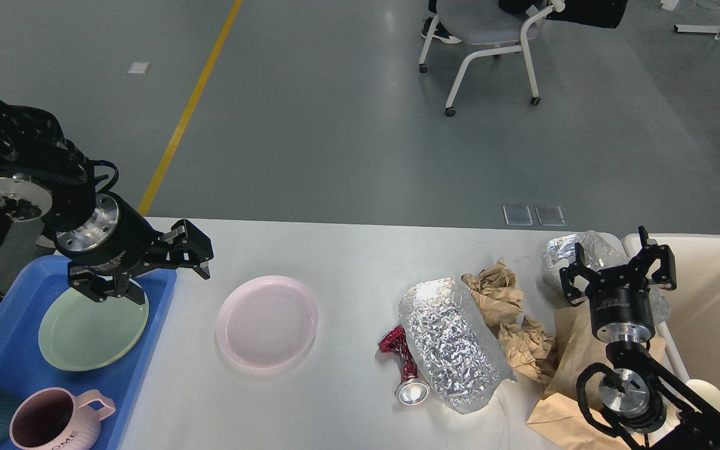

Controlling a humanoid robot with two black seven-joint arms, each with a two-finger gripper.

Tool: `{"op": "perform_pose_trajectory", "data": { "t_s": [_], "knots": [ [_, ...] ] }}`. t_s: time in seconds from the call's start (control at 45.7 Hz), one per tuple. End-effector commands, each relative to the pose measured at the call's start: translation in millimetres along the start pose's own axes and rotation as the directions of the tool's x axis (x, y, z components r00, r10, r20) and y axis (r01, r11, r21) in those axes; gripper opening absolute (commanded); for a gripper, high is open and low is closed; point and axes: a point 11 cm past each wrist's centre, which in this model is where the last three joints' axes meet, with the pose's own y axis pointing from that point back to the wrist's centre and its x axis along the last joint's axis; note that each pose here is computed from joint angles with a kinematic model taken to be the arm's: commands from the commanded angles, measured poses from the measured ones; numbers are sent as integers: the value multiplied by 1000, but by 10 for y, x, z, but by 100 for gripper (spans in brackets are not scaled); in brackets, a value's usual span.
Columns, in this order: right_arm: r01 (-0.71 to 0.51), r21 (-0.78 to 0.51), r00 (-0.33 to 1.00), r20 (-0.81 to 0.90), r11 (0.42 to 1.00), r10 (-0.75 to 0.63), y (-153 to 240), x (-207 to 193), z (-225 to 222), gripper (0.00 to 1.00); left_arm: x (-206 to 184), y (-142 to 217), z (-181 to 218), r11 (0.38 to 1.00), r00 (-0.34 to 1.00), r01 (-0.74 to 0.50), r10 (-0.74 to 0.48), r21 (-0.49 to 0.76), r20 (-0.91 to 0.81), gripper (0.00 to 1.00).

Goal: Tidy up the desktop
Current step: 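Grip the pink plate's rim with the left gripper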

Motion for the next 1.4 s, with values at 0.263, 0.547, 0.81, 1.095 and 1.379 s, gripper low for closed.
{"op": "perform_pose_trajectory", "data": {
  "t_s": [0.263, 0.547, 0.81, 1.095, 1.379],
  "knots": [
    [0, 0, 1000, 0, 1000, 0, 0, 1, 0, 100, -399, -1488, -357, 996, 939, -90, 88, 11, -333, 95],
    [0, 0, 1000, 0, 1000, 0, 0, 1, 0, 100, -442, -1813, -499, 994, 920, -105, 103, 13, -378, 96],
    [0, 0, 1000, 0, 1000, 0, 0, 1, 0, 100, -384, -1913, -491, 991, 929, -130, 121, -4, -350, 95],
    [0, 0, 1000, 0, 1000, 0, 0, 1, 0, 100, -290, -1997, -421, 980, 909, -196, 173, -21, -378, 89],
    [0, 0, 1000, 0, 1000, 0, 0, 1, 0, 100, -490, -2163, -418, 985, 909, -172, 154, -11, -387, 64]
  ]
}}
